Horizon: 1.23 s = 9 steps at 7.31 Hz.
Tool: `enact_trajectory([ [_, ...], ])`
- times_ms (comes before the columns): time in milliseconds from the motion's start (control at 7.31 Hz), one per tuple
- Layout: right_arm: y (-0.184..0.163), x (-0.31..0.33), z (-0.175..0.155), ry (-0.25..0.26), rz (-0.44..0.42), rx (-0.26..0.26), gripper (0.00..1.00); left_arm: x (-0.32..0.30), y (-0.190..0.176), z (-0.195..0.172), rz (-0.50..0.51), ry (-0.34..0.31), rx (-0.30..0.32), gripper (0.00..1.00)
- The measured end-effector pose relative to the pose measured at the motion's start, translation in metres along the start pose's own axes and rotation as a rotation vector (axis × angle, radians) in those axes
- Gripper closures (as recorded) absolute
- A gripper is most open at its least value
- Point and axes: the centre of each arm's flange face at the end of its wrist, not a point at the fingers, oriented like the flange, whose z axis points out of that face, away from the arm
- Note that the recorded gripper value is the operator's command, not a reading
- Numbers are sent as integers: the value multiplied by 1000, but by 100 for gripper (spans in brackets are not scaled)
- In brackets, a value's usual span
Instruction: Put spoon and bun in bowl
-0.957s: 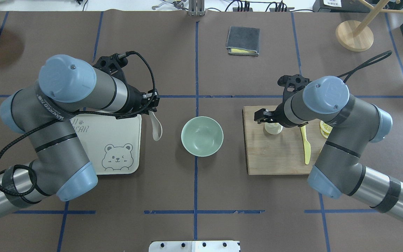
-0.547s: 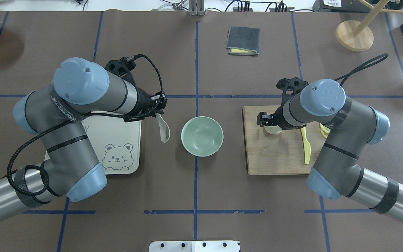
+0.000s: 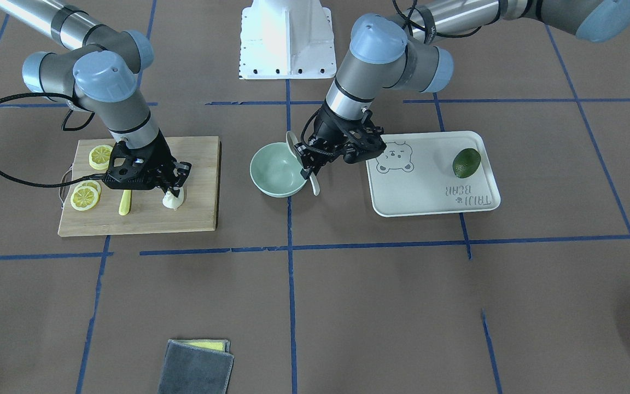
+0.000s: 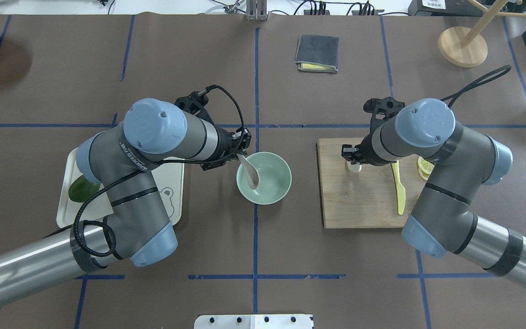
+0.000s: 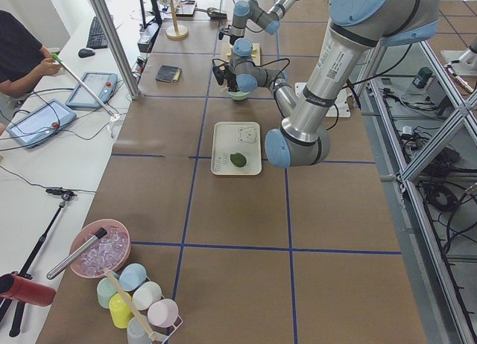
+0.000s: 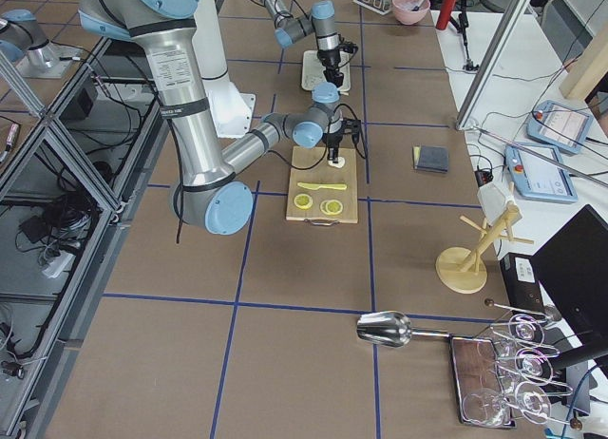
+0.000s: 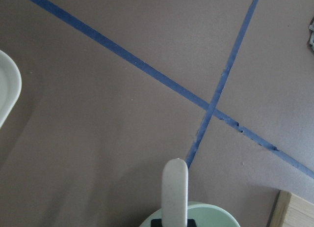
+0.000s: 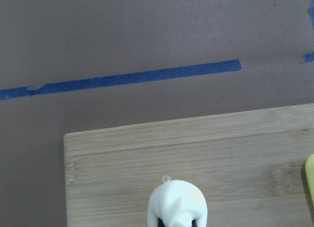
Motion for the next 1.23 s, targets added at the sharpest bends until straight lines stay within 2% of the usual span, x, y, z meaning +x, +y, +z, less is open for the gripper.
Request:
enact_trajectory([
  [274,-9,3,-8,-10,11,5,100,14,4,13,-16,28,9,100],
  [410,-12,3,-12,-14,14,5,100,13,0,22,-14,47,21,60],
  [547,-13,3,-13,-17,15,6,100,11,-4,29,-14,60,34,1],
  [957,-13,-4,-24,-40,8,15,100,14,-7,25,12,81,36,0],
  [1231,-15,-26,-40,-83,-6,32,100,13,-21,-8,17,99,-9,0],
])
